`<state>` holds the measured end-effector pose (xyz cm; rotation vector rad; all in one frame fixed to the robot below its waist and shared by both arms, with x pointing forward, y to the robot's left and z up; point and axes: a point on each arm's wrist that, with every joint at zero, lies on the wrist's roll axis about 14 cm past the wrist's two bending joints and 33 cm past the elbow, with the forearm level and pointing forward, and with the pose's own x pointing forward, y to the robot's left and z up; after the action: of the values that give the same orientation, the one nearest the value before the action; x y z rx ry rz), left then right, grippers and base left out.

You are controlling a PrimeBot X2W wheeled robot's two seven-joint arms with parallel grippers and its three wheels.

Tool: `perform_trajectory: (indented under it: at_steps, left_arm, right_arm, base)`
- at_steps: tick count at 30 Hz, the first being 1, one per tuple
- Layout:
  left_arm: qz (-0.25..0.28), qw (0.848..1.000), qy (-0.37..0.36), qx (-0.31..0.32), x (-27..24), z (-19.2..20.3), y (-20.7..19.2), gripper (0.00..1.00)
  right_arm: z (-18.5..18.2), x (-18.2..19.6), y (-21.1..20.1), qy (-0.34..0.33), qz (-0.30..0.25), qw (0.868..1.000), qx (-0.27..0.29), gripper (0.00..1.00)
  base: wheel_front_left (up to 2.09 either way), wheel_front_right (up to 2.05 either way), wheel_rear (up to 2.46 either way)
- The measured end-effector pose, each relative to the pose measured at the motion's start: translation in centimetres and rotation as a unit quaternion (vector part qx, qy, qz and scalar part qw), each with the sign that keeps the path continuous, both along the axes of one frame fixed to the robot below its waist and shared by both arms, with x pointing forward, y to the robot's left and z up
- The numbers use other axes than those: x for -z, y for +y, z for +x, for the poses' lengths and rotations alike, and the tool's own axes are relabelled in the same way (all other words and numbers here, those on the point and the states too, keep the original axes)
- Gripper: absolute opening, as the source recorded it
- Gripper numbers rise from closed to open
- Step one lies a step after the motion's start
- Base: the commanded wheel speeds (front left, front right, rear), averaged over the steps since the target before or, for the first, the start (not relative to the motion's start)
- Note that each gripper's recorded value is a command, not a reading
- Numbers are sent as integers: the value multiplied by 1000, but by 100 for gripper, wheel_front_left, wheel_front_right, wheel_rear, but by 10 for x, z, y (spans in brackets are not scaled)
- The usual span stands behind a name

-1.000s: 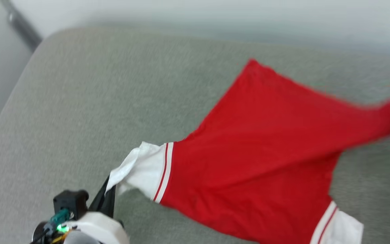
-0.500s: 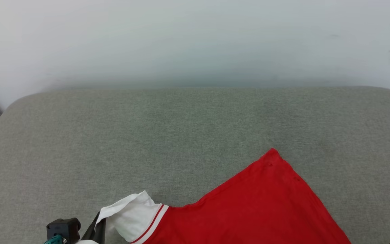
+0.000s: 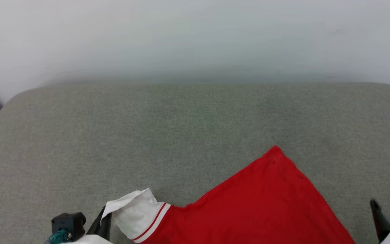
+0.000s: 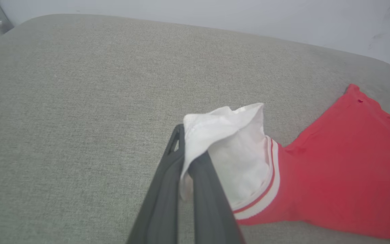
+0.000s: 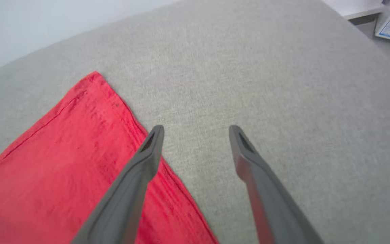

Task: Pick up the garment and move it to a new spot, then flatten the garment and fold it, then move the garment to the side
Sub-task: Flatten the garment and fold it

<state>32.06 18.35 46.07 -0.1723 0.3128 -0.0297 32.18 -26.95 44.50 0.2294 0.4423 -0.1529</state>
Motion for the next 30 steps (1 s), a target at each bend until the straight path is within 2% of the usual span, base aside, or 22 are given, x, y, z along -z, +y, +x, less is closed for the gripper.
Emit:
perform_trajectory:
  at_steps: [4, 6, 11, 15, 18, 23, 30]
  left_arm:
    - [-7, 1000, -21, 2, -8, 13, -4, 0]
    - [-8, 999, -45, 5, -17, 23, -6, 0]
    - [-9, 998, -65, 18, -22, 43, -10, 0]
    - [-10, 997, -68, 18, -19, 56, -8, 0]
    - [-13, 997, -68, 16, -15, 66, -7, 0]
    - [-17, 998, -59, 7, -4, 74, -3, 0]
    - [-21, 999, -45, -9, 11, 79, 6, 0]
  right_arm:
    - [41, -30, 11, -94, -14, 995, -16, 100]
    - [58, -33, 19, -107, -9, 994, -28, 100]
    - [103, -30, 41, -67, -8, 994, -89, 100]
    - [133, -12, 65, 34, -16, 987, -155, 100]
    - [143, 9, 83, 126, -26, 971, -204, 100]
    - [144, 44, 113, 246, -19, 934, -260, 100]
    - [142, 82, 142, 321, -22, 896, -307, 100]
  base:
    - [0, 0, 0]
    - [0, 0, 0]
    - [0, 0, 0]
    - [0, 0, 0]
    - [0, 0, 0]
    - [0, 0, 0]
    - [0, 0, 0]
